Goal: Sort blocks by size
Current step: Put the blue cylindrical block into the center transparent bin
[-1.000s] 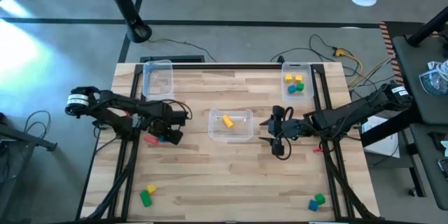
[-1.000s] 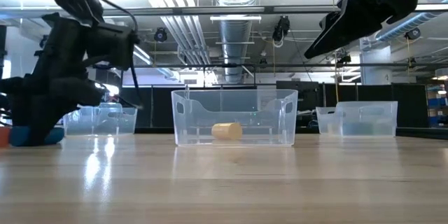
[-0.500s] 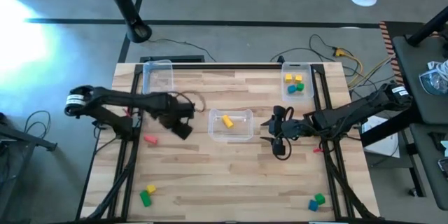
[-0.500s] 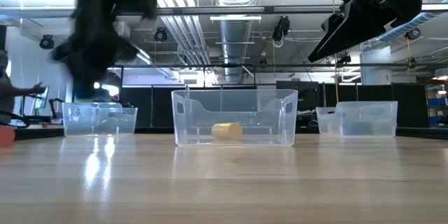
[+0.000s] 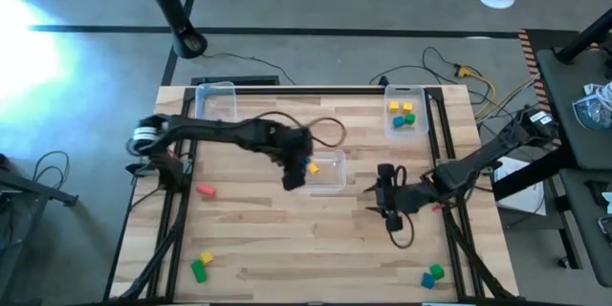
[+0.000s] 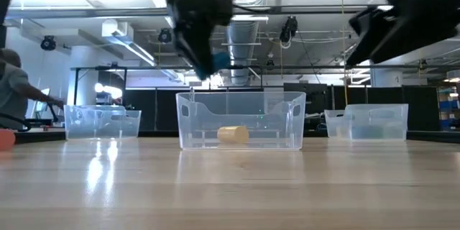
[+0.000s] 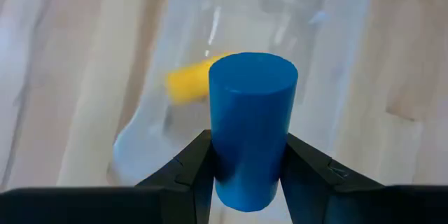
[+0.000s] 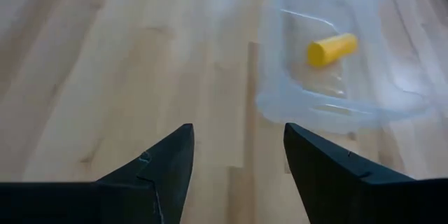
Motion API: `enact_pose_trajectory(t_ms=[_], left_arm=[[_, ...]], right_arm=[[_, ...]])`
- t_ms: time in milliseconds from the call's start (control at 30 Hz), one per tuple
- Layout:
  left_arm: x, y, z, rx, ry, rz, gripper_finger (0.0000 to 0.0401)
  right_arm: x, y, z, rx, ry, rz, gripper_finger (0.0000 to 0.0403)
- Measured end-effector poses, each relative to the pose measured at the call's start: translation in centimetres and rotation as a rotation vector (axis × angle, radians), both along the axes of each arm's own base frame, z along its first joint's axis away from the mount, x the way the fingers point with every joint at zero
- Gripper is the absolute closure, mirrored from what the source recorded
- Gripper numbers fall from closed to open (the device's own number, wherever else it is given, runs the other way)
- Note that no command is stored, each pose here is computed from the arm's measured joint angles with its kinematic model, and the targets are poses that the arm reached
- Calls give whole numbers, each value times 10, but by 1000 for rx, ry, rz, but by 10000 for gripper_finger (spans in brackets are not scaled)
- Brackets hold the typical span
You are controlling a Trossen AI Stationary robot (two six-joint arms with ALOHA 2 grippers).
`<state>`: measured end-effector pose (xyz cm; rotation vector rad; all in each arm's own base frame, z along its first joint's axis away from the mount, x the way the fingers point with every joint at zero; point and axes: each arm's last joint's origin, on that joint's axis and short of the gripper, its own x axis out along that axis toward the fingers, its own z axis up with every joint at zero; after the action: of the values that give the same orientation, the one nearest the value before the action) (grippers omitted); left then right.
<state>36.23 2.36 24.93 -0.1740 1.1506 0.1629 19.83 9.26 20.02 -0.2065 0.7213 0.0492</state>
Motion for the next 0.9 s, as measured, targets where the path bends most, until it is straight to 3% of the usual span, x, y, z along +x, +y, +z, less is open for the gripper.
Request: enact_pose_trajectory(t_ms=[133,300,600,900], left_arm=[[29,3,-3,-2,-3,-111,288],[49,8,-17,-8,65,-129,288],[55,39,-62,-71,251,36,288],[56,41,-88,-91,353,66,288]], right_arm=[[-12,12,-3,-9,23,-22,195],[-26,21,-8,-18,56,-74,195],[-33,30,-8,-1,37,-87,198],[-33,30,-8,-18,28,-88,200]])
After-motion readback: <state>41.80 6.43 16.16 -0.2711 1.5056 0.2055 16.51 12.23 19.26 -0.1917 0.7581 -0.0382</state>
